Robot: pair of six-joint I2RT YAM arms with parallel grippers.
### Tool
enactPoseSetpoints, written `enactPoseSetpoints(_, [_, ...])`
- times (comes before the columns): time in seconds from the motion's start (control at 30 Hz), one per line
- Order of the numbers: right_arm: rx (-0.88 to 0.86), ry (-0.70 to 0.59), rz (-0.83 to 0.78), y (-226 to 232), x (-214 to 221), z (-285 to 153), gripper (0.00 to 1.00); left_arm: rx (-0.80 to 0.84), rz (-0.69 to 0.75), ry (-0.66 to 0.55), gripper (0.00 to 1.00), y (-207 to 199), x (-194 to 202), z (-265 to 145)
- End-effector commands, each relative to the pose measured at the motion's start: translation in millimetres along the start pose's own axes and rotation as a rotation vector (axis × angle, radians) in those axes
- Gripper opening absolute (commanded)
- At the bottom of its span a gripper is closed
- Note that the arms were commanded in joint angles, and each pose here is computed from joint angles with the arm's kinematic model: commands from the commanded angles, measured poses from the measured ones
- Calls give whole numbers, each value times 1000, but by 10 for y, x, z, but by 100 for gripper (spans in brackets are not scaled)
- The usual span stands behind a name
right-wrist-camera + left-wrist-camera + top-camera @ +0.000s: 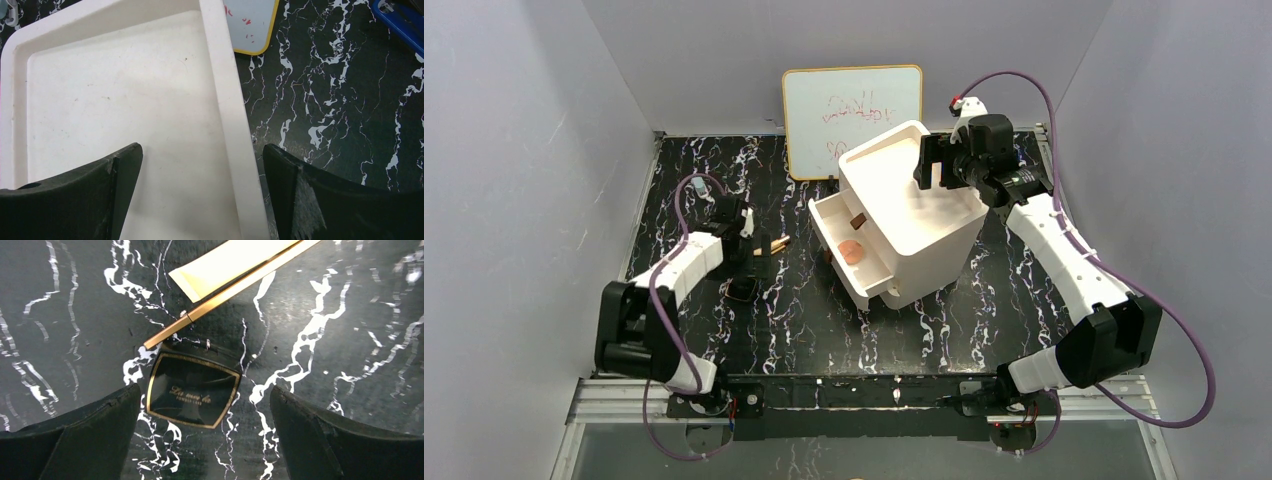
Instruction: Organize the makeup
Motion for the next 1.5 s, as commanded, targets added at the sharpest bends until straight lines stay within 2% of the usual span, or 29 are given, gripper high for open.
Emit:
enactPoseSetpoints(0.0, [-18, 41, 17, 35, 135, -22, 98, 43, 2, 115, 98, -7, 116, 166])
enactPoseSetpoints(0.4, [-44, 49, 21, 64, 180, 51, 98, 29, -15, 175, 98, 83, 102, 343])
enactPoseSetpoints(0.57, [-43, 44, 21, 64, 157, 40, 99, 26, -17, 204, 89, 92, 125, 395])
enactPoseSetpoints(0.6, [-44, 44, 22, 64, 156, 41, 99, 26, -17, 209, 84, 90, 126, 404])
enactPoseSetpoints(0.7, [-40, 43, 23, 60, 148, 32, 99, 24, -13, 222, 50, 96, 138, 422])
enactPoseSetpoints(0.77, [-40, 43, 24, 61, 146, 29, 99, 24, -16, 216, 16, 96, 131, 413])
enactPoseSetpoints(0.8, [-40, 47, 24, 62, 153, 36, 98, 18, -18, 211, 4, 103, 126, 406])
enactPoseSetpoints(0.83, [-42, 46, 25, 65, 147, 37, 99, 12, -19, 207, 0, 112, 122, 394])
enactPoseSetpoints(1.03, [-52, 53, 30, 80, 153, 69, 98, -27, -23, 135, 0, 169, -8, 236])
enactPoseSetpoints(1.3, [-84, 52, 45, 128, 128, 116, 98, 51, -56, -113, 0, 39, -693, -488])
enactPoseSetpoints(1.47, [-82, 55, 49, 127, 112, 127, 98, 132, -37, -220, 0, -174, -1077, -918])
Point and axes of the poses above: each gripper's point midway between its finger pads, its own z axis out along the fingers, its own y axis along the line the jaws close on, x = y × z, the point moved 4 cm from there along -z, back along the fingers, and after that the axes turned 7 degrees about -z, right-handed, at the moved point
